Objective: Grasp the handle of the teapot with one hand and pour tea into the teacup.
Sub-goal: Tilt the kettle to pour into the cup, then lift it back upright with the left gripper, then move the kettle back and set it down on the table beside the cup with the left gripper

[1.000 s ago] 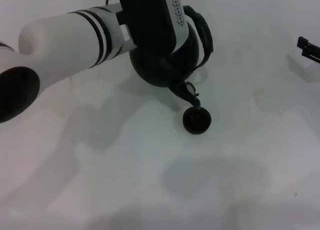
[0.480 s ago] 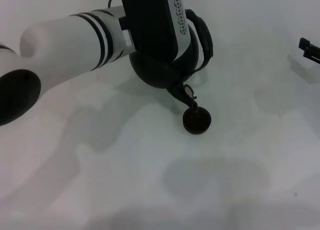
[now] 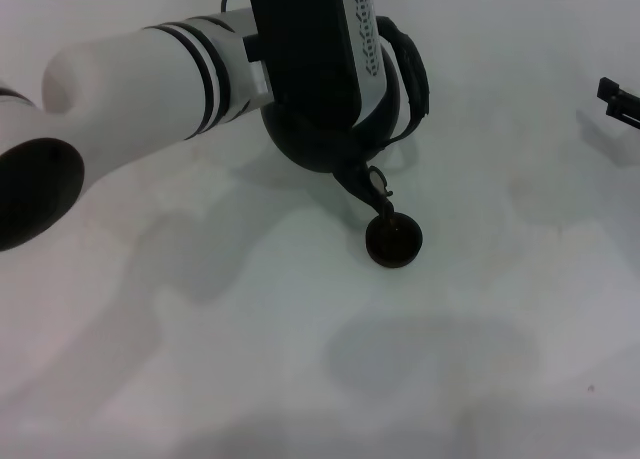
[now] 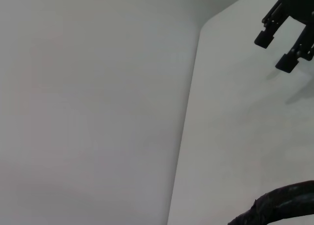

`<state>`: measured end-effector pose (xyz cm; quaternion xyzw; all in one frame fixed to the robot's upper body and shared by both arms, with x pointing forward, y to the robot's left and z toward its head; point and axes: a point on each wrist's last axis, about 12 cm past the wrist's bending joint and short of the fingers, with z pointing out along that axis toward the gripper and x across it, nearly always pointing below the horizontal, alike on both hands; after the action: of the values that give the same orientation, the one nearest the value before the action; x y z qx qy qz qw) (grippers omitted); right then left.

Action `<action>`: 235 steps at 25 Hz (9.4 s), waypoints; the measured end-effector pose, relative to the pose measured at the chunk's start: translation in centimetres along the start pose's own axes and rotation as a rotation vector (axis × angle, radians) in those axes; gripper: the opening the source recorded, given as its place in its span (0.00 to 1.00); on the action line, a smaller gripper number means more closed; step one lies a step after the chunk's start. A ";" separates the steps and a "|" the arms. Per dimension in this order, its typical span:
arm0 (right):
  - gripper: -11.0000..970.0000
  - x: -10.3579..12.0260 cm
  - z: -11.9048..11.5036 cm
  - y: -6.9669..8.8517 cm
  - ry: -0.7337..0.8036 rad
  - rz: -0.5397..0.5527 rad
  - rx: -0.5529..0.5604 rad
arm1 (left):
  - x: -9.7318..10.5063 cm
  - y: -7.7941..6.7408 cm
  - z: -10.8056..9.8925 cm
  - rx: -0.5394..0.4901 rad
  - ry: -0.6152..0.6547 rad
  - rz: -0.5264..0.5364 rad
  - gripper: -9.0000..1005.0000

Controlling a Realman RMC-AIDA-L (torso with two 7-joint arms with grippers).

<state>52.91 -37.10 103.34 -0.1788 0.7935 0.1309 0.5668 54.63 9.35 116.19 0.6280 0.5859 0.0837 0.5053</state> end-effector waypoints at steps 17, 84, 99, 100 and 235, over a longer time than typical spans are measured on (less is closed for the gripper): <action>0.88 0.0 0.0 0.0 -0.003 0.003 0.002 | -0.3 -0.1 -0.2 0.014 0.001 0.028 0.10; 0.88 0.5 0.1 0.4 0.006 0.025 -0.005 | 0.2 -0.2 -0.5 0.008 0.011 0.044 0.10; 0.88 1.0 -0.1 0.7 0.015 0.043 -0.008 | 0.7 0.2 -1.9 -0.111 -0.038 -0.038 0.10; 0.88 1.0 -0.1 0.7 0.015 0.043 -0.008 | 0.7 0.2 -2.1 -0.122 -0.042 -0.045 0.10; 0.89 5.5 -2.9 1.1 0.164 0.119 0.067 | 13.8 -9.8 -9.6 -0.518 0.082 -1.198 0.12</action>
<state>48.38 -38.06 99.08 -0.1224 0.8503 0.1227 0.4969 45.67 23.93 106.82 0.0472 0.8142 -0.0499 0.5765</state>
